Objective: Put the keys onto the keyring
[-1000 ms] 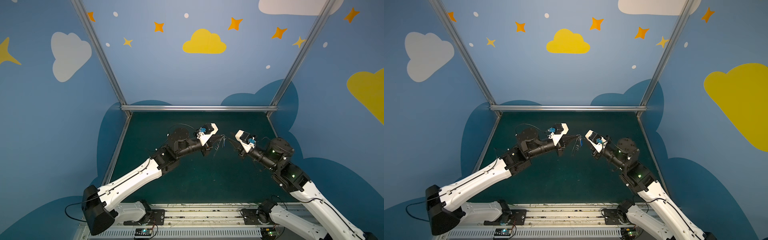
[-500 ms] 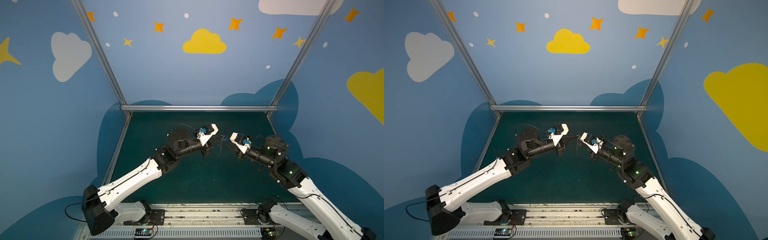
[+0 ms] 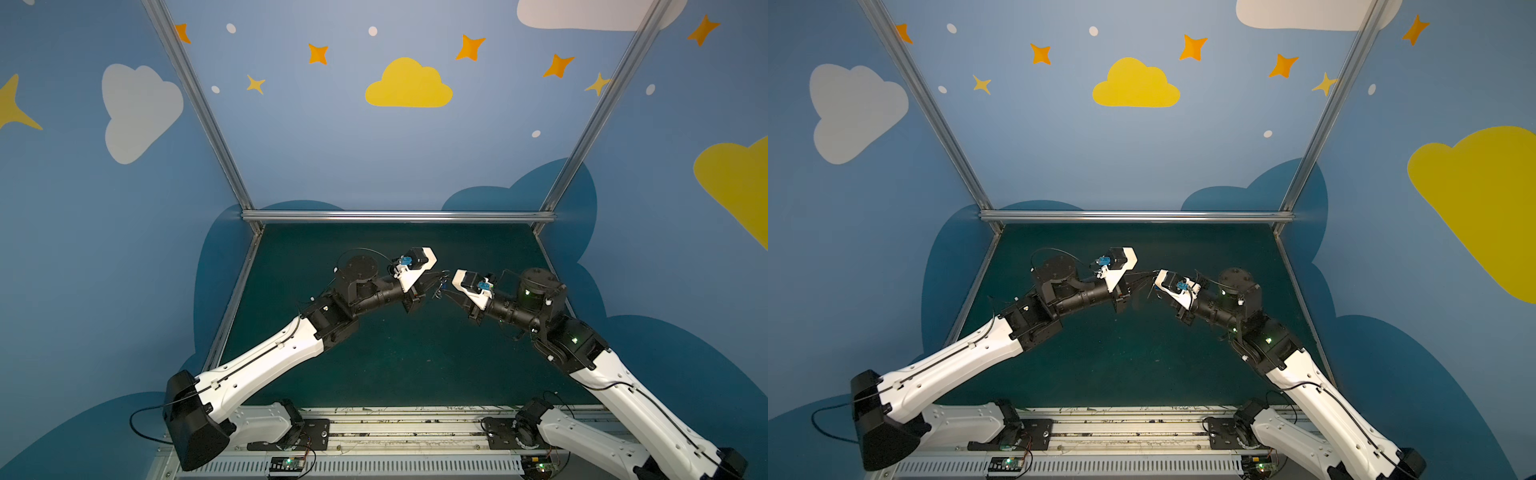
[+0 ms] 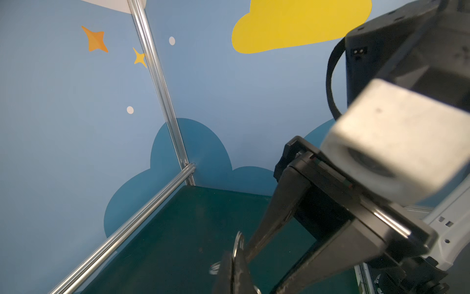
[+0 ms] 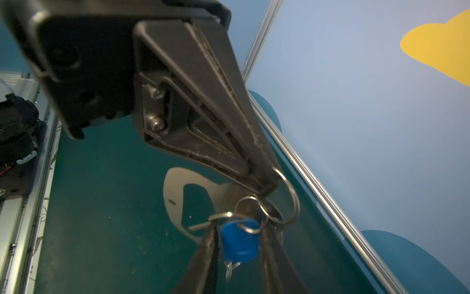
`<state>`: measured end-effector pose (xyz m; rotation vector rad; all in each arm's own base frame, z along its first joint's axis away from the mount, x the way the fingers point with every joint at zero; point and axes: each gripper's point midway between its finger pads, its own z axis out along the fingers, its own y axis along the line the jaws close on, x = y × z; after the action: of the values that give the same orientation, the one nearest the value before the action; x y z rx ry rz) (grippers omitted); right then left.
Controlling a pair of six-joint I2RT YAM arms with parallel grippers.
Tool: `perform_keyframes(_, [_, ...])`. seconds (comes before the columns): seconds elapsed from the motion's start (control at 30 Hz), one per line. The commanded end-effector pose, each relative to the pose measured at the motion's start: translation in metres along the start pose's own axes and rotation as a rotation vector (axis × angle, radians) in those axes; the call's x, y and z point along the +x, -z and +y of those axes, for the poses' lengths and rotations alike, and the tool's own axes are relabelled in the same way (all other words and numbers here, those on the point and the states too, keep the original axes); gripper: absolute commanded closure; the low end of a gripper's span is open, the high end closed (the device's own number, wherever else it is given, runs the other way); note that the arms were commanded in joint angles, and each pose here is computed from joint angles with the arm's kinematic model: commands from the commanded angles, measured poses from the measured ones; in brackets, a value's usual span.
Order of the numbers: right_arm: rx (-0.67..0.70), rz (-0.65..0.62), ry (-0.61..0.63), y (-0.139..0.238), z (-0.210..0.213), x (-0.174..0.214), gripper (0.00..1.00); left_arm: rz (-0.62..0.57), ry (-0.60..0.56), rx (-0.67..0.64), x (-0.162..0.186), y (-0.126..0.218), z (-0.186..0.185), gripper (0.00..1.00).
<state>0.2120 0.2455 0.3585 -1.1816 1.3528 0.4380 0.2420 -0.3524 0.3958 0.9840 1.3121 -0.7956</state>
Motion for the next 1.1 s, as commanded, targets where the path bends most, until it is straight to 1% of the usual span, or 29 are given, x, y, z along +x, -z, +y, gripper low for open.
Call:
perform_keyframes(0.0, [0.066, -0.040, -0.001, 0.013, -0.010, -0.010, 0.67, -0.047, -0.017, -0.010, -0.015, 0.006, 0.000, 0.97])
perform_keyframes(0.13, [0.120, -0.049, -0.017, 0.024, -0.019, -0.011, 0.65, -0.045, -0.022, -0.007, -0.015, 0.007, -0.001, 0.97])
perform_keyframes(0.23, [0.149, -0.081, -0.045, 0.030, -0.025, -0.015, 0.65, -0.049, -0.024, 0.008, -0.014, 0.006, -0.003, 0.96])
perform_keyframes(0.33, [0.118, -0.110, -0.071, 0.029, -0.024, -0.022, 0.66, -0.051, -0.025, 0.029, -0.013, 0.004, -0.006, 0.96])
perform_keyframes(0.4, [0.068, -0.124, -0.085, 0.026, -0.018, -0.027, 0.68, -0.056, -0.027, 0.048, -0.014, 0.003, -0.009, 0.97])
perform_keyframes(0.57, [-0.013, -0.133, -0.101, 0.019, -0.009, -0.031, 0.72, -0.062, -0.033, 0.078, -0.014, 0.004, -0.015, 0.97])
perform_keyframes(0.73, [-0.026, -0.150, -0.106, 0.017, -0.008, -0.033, 0.75, -0.060, -0.035, 0.091, -0.012, 0.006, -0.018, 0.96])
perform_keyframes(0.9, [-0.015, -0.156, -0.110, 0.019, -0.009, -0.034, 0.76, -0.055, -0.042, 0.103, -0.010, 0.007, -0.020, 0.96])
perform_keyframes(1.07, [-0.021, -0.155, -0.118, 0.020, -0.007, -0.032, 0.82, -0.051, -0.047, 0.101, -0.009, 0.007, -0.020, 0.97])
